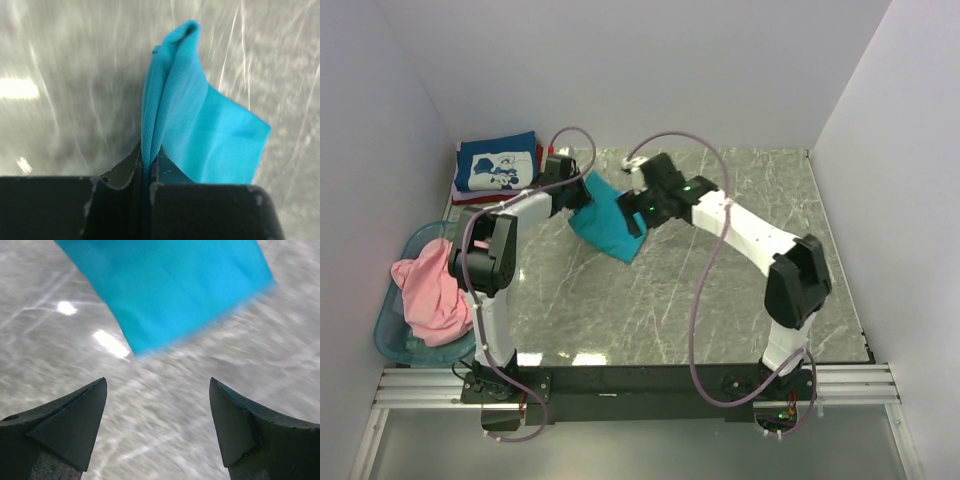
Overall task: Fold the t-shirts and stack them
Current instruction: Neatly place the folded tshirt to the corner
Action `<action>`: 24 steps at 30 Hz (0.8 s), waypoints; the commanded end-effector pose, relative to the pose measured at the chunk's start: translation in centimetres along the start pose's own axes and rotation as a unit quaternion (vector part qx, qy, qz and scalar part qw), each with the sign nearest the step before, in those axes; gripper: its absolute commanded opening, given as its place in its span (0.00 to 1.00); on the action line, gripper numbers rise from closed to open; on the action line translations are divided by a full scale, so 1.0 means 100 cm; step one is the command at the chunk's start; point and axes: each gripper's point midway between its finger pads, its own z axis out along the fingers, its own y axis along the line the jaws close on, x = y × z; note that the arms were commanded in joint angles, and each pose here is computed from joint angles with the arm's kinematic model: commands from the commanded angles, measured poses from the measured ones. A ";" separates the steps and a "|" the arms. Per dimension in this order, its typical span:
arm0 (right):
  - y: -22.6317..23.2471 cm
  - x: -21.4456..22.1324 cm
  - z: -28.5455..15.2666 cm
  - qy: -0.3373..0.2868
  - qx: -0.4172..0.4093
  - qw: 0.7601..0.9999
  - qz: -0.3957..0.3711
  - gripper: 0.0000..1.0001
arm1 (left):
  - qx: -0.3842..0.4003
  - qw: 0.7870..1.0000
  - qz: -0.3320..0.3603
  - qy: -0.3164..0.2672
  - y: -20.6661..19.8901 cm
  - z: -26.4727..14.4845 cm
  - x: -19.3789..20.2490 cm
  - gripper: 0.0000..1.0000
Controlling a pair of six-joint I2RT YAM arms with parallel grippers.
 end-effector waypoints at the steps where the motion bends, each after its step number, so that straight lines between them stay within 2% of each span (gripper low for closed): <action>1: -0.019 0.003 -0.034 -0.010 0.012 1.000 -0.010 0.89 | -0.027 0.995 0.081 -0.043 0.006 0.002 -0.049 0.00; 2: -0.022 0.012 -0.034 -0.003 0.015 1.000 -0.009 0.90 | -0.026 0.994 0.082 -0.067 0.002 -0.001 -0.076 0.00; 4: -0.033 0.016 -0.041 -0.009 0.022 1.000 -0.004 0.90 | -0.027 0.993 0.092 -0.071 0.006 0.003 -0.091 0.00; 7: -0.039 0.025 -0.042 -0.002 0.029 1.000 -0.002 0.91 | -0.009 0.989 0.106 -0.105 0.006 -0.006 -0.139 0.00; 12: -0.039 0.027 -0.045 -0.005 0.027 1.000 -0.001 0.92 | -0.008 0.984 0.131 -0.117 0.018 -0.006 -0.174 0.00; 13: -0.038 0.026 -0.044 -0.006 0.026 1.000 -0.001 0.92 | -0.005 0.981 0.136 -0.134 0.016 -0.014 -0.194 0.00; 19: -0.037 0.032 -0.042 0.003 0.019 1.000 -0.002 0.93 | -0.018 0.974 0.160 -0.160 0.031 -0.027 -0.231 0.00; 24: -0.035 0.033 -0.043 0.002 0.016 1.000 -0.003 0.94 | -0.016 0.969 0.173 -0.176 0.032 -0.040 -0.246 0.00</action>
